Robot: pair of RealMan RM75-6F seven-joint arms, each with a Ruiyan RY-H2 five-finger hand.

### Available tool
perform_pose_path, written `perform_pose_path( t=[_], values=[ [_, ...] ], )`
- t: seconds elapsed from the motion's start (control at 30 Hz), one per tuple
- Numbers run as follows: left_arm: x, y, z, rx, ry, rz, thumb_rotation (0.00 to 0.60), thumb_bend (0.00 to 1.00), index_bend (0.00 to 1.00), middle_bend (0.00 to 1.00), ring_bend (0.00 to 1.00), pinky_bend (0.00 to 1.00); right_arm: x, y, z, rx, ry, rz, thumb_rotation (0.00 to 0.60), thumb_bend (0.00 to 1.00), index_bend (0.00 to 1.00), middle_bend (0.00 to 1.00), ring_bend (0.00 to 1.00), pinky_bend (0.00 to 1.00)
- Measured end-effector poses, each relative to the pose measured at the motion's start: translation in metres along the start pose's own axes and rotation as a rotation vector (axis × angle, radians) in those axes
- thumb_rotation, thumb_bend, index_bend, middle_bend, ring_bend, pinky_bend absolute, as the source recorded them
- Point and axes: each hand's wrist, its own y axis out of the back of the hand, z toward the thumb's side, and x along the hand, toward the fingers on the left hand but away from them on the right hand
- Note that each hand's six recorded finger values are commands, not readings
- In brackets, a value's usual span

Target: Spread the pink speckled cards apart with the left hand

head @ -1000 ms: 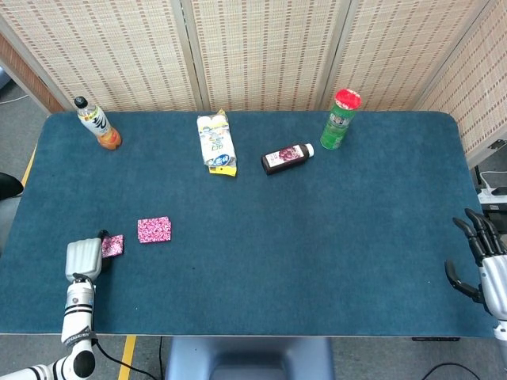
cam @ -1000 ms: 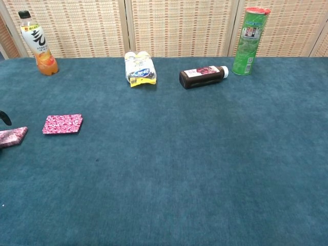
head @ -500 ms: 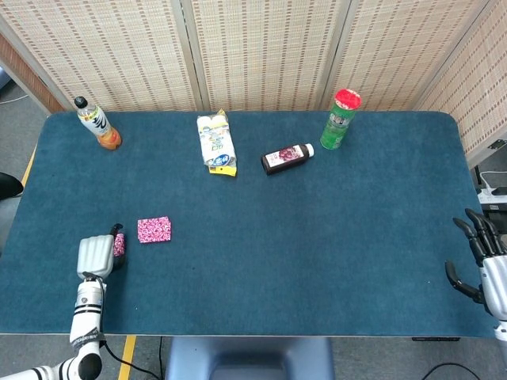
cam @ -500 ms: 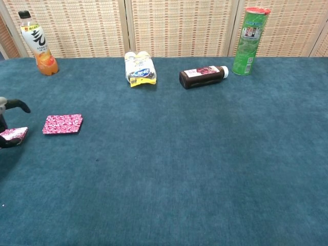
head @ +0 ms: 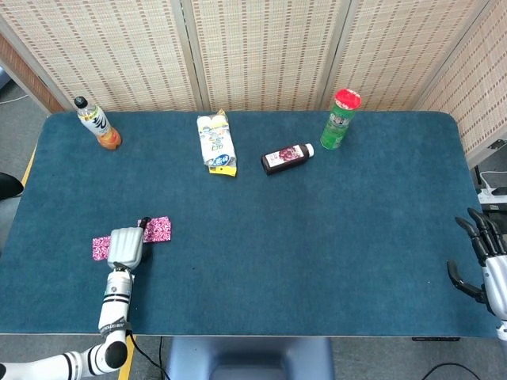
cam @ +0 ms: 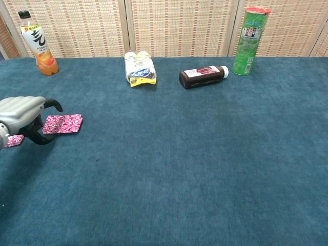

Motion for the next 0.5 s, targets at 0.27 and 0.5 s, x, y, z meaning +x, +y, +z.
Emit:
perform_pose_path(
  t=[0.27,0.5],
  values=[
    [0.014,-0.005,0.012,0.035,-0.003,-0.020,0.600,0.30,0.21,1.00,1.00,1.00,0.000,0.001,0.000,-0.002,0.000,-0.001,0.600,0.42,0.12,0.01,0.00,0.31],
    [0.020,-0.004,0.014,0.047,0.005,-0.027,0.600,0.30,0.22,1.00,1.00,1.00,0.000,0.001,0.000,-0.004,0.002,0.001,0.600,0.42,0.12,0.01,0.00,0.31]
  ],
)
